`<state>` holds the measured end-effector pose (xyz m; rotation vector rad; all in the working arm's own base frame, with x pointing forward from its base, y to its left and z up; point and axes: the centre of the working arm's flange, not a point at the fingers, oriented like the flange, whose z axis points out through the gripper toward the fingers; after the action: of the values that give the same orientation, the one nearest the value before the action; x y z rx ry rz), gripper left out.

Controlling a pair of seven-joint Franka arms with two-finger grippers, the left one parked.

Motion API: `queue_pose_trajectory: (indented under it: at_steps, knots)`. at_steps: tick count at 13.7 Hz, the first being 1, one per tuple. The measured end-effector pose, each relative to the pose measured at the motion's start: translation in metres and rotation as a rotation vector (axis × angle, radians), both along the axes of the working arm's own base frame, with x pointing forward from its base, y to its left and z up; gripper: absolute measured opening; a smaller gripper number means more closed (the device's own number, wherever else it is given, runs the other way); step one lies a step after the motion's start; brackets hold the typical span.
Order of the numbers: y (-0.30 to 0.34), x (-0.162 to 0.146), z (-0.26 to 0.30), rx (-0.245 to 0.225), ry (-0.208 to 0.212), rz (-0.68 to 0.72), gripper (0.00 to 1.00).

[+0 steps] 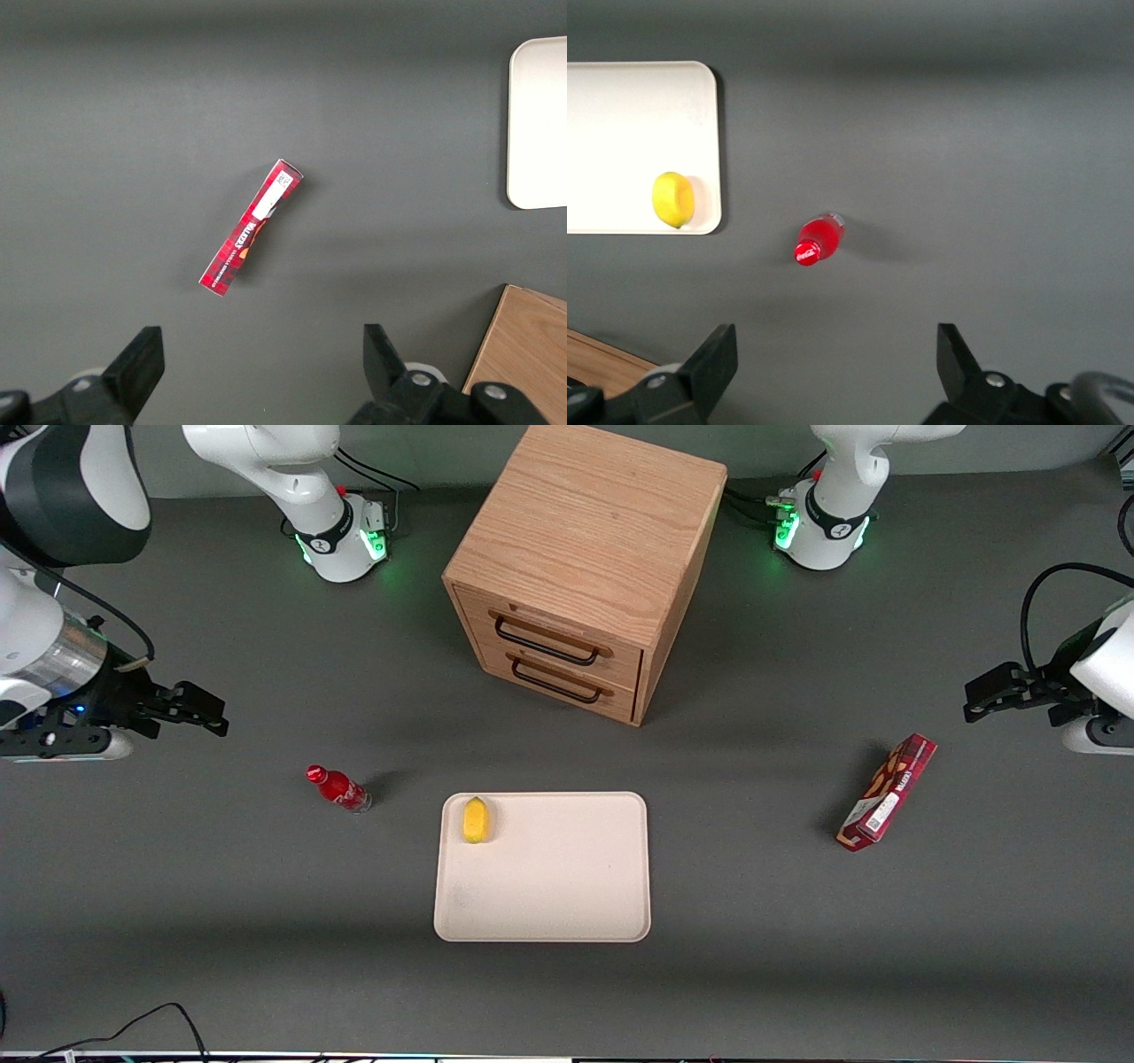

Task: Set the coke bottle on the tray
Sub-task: 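Move the open right gripper down over the red Coca-Cola bottle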

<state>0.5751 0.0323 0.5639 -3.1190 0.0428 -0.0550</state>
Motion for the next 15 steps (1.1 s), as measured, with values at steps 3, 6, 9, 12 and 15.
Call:
queue_pose_trajectory:
  at_steps: [3, 6, 9, 12, 15]
  knots:
    - [0.001, 0.000, 0.004, 0.001, 0.006, 0.002, 1.00]
    - [0.011, 0.002, 0.003, 0.004, 0.014, -0.005, 1.00]
    - [0.051, 0.016, -0.045, 0.013, 0.099, 0.006, 1.00]
    - [0.074, 0.035, -0.109, 0.028, 0.161, 0.032, 1.00]
    - [0.070, 0.033, -0.167, 0.037, 0.133, 0.049, 1.00]
